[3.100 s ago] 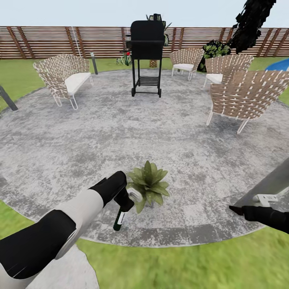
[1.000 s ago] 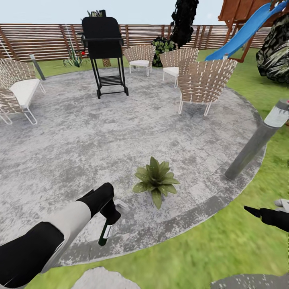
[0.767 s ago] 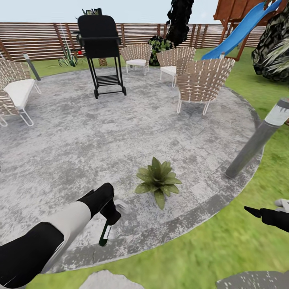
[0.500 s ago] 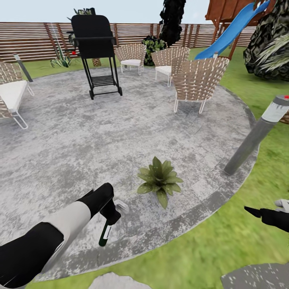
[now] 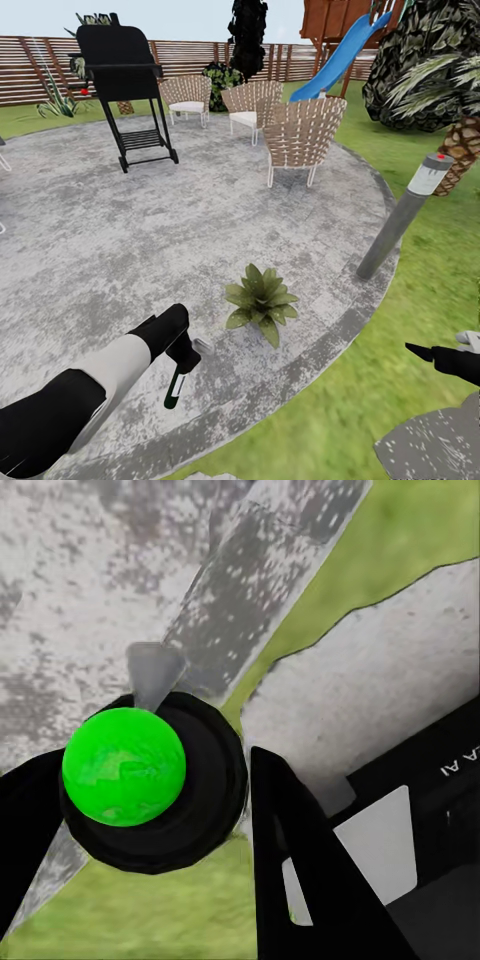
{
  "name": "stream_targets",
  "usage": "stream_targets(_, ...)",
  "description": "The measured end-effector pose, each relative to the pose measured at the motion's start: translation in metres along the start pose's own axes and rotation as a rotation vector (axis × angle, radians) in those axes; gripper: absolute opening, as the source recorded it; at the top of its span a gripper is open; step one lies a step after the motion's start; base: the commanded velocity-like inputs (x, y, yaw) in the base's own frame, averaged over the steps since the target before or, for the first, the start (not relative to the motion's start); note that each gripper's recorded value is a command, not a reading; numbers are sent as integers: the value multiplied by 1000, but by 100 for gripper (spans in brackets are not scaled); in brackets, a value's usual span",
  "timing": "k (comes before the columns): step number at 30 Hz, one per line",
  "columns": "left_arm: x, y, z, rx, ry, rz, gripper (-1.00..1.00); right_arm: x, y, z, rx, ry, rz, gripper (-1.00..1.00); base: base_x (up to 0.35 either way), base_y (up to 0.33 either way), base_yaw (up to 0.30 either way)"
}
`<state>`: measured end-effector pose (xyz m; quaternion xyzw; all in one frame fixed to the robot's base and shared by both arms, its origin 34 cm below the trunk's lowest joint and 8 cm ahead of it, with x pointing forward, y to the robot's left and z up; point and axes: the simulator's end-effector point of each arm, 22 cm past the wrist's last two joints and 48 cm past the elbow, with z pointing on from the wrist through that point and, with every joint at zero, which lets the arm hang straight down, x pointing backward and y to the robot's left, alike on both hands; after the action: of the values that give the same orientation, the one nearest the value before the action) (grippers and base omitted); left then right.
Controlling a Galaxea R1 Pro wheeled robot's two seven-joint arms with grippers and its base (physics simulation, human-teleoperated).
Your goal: Pick up the pesticide atomizer in the garden and spray insectifuge to fully cover both potted plants in the garden.
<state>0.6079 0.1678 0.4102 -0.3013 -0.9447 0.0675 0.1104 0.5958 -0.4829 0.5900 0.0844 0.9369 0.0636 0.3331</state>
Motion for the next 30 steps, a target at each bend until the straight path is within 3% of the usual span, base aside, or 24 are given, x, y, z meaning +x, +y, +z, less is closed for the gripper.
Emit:
stream_targets(12,0,0,0,2,0,-1,-100,0,-1,0,1,0,0,100,144,299,-273)
stream_targets(30,0,0,0,1,0,-1,-100,0,-1,0,2,0,0,100,6,299,-273)
